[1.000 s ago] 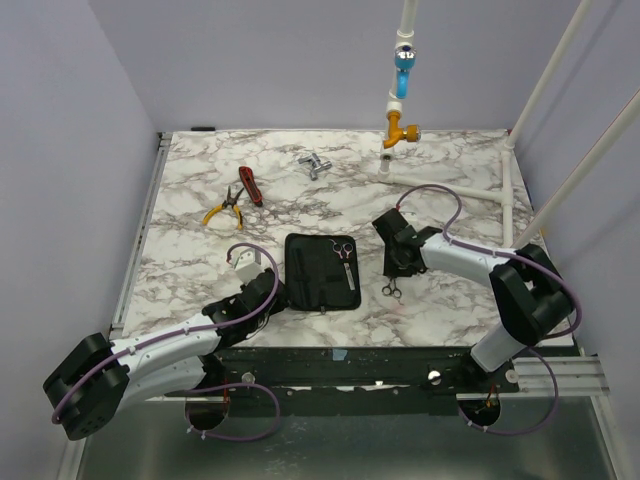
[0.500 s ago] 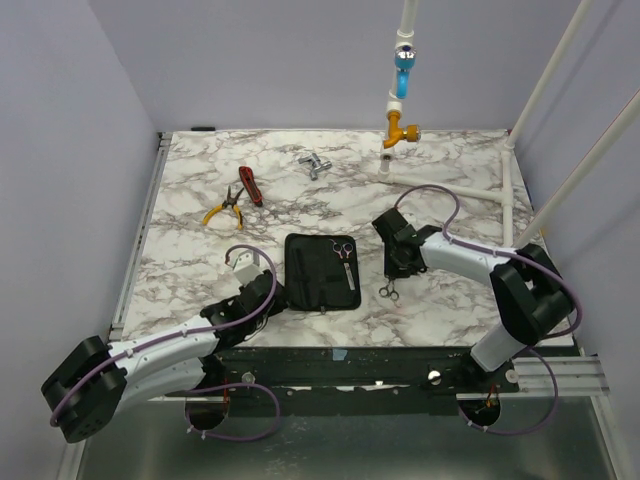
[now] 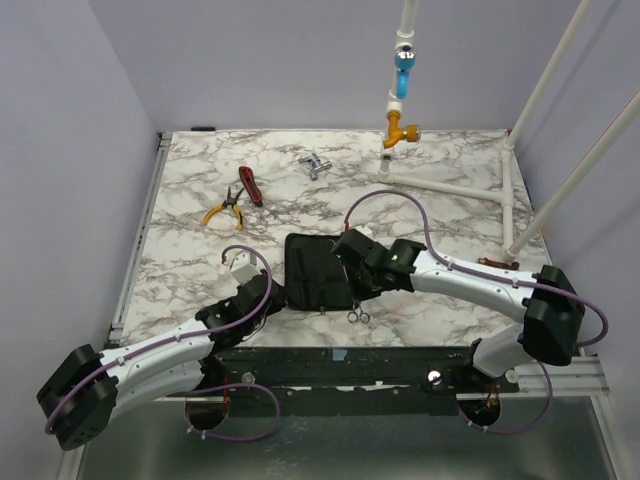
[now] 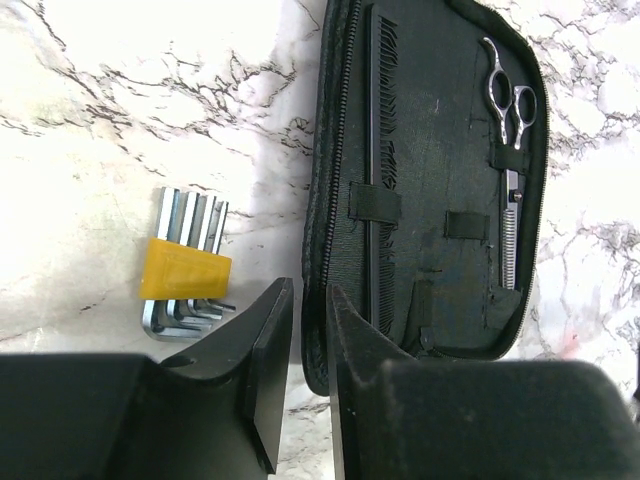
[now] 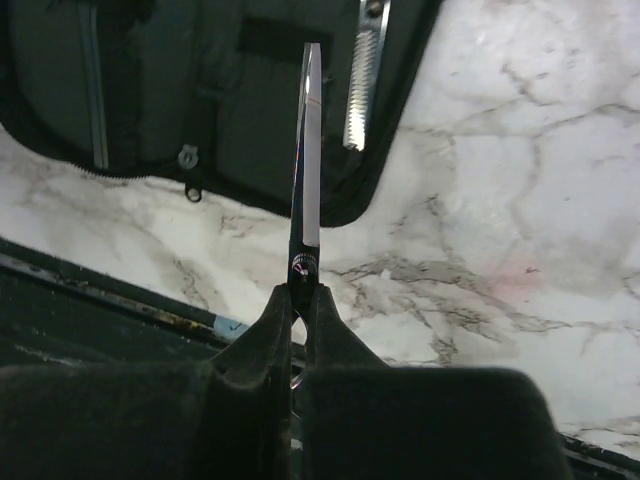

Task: Sort the hair-cutting tools
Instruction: Pick up the scissors from the center of the board, then place the scissors in the hairdressing tool bag.

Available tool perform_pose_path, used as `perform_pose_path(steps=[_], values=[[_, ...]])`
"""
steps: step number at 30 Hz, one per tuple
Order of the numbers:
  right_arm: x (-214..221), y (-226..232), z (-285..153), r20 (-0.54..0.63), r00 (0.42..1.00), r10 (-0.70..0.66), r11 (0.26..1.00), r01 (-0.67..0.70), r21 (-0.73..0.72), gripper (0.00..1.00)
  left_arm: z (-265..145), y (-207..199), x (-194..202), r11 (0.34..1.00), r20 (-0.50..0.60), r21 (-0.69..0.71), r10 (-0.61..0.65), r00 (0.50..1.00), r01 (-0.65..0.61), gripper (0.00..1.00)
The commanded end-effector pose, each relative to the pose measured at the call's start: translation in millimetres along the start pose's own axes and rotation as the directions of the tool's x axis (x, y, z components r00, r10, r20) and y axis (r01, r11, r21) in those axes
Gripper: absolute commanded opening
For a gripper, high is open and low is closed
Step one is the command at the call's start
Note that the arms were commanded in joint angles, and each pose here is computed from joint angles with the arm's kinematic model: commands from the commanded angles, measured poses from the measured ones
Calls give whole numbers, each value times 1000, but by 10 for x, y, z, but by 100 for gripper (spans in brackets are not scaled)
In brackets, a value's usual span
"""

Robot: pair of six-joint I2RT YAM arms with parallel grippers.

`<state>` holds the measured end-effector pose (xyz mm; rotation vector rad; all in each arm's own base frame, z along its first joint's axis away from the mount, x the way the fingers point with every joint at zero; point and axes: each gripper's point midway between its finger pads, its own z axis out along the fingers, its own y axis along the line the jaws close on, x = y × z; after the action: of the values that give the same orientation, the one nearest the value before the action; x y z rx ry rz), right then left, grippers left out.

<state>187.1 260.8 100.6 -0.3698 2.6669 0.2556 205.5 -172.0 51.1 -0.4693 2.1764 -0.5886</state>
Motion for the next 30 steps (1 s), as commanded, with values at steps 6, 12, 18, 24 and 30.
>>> perform_pose_path(steps=[6, 12, 18, 24, 30], values=[[322, 212, 222, -152, 988, -22, 999, 17, -33, 1, -5, 44, -23, 1000, 11, -20, 13, 1000, -12, 8], [361, 293, 352, -178, 983, -39, 998, 30, -53, 1, -5, -16, -22, 1000, 8, 10, 16, 1000, -16, 0], [390, 339, 520, -204, 977, -56, 998, 47, -50, 1, 10, -8, 5, 1000, 0, 9, 20, 1000, -20, 0], [347, 363, 653, -200, 978, -63, 998, 59, -30, 1, -7, 70, -28, 1000, 20, -19, 18, 1000, -18, 0], [262, 367, 755, -186, 978, -91, 996, 92, -2, 1, -26, 60, -27, 1000, 20, -1, 23, 1000, -23, 0]])
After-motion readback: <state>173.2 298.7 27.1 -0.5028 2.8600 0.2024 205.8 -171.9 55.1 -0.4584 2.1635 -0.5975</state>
